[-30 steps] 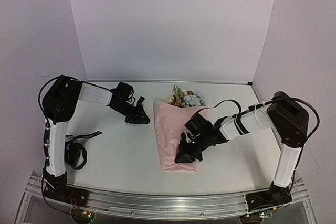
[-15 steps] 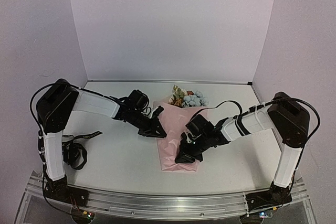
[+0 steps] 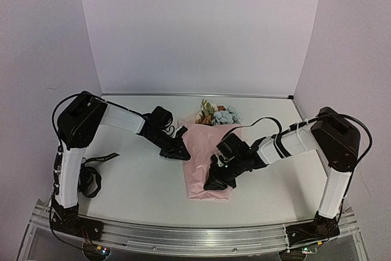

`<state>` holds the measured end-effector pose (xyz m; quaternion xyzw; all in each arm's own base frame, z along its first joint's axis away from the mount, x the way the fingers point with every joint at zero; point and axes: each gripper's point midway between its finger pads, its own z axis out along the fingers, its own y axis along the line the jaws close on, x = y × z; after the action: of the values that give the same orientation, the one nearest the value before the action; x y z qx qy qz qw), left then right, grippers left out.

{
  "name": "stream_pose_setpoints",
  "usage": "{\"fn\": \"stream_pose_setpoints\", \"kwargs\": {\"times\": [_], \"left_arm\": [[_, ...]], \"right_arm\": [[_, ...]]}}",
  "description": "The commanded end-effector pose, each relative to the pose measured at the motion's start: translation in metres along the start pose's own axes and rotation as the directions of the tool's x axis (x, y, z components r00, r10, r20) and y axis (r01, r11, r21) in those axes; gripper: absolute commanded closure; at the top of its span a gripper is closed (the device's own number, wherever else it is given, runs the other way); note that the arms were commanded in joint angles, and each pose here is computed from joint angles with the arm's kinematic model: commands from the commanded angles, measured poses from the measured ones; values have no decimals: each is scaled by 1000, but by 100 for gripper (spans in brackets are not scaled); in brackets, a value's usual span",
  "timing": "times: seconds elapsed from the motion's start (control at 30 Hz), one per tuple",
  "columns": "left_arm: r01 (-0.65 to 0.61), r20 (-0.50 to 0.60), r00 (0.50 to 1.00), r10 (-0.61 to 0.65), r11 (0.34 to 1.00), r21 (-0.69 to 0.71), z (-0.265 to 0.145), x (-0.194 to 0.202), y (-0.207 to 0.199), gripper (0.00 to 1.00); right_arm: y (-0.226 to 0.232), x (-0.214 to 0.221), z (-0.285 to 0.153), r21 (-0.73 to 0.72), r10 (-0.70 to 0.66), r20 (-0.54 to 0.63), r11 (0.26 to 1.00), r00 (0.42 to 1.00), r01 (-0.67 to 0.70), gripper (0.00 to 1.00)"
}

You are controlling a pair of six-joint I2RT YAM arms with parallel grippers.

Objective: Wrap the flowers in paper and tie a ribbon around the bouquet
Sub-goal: Press the fold line of the folded wrapping paper.

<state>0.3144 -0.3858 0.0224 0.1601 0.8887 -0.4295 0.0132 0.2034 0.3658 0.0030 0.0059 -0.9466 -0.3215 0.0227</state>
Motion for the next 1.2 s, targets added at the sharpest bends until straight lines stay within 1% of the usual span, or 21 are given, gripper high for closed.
{"fn": "stream_pose_setpoints", "kwargs": {"times": [0.0,0.13,0.4,0.67,0.83,0.9,0.97,1.1,1.17], "left_arm": [[-14,22,1000,14,1000,-3,-9,-26,9,88],[20,41,999,-19,999,-25,-12,-45,26,88],[88,133,988,-83,996,-34,-23,-97,59,88],[133,249,960,-128,991,-6,-42,-161,85,88],[160,306,939,-159,987,22,-56,-188,102,88],[144,327,934,-146,989,31,-65,-198,99,88],[105,353,929,-110,994,31,-79,-209,87,87],[36,424,905,-32,999,-2,-120,-231,56,85],[-5,465,885,16,1000,-27,-145,-238,34,82]], "right_arm": [[-78,31,20,245,96,-79,967,992,-74,97],[-78,32,20,246,95,-81,967,992,-72,97],[-80,33,20,247,97,-86,966,992,-73,97],[-76,33,21,238,96,-90,969,991,-72,97],[-75,34,20,233,97,-96,970,991,-73,97],[-71,33,19,224,95,-95,972,991,-72,97],[-64,31,15,211,92,-93,975,991,-71,97],[-35,22,3,161,84,-87,985,993,-69,96],[-20,17,-6,137,76,-81,988,994,-64,96]]}}
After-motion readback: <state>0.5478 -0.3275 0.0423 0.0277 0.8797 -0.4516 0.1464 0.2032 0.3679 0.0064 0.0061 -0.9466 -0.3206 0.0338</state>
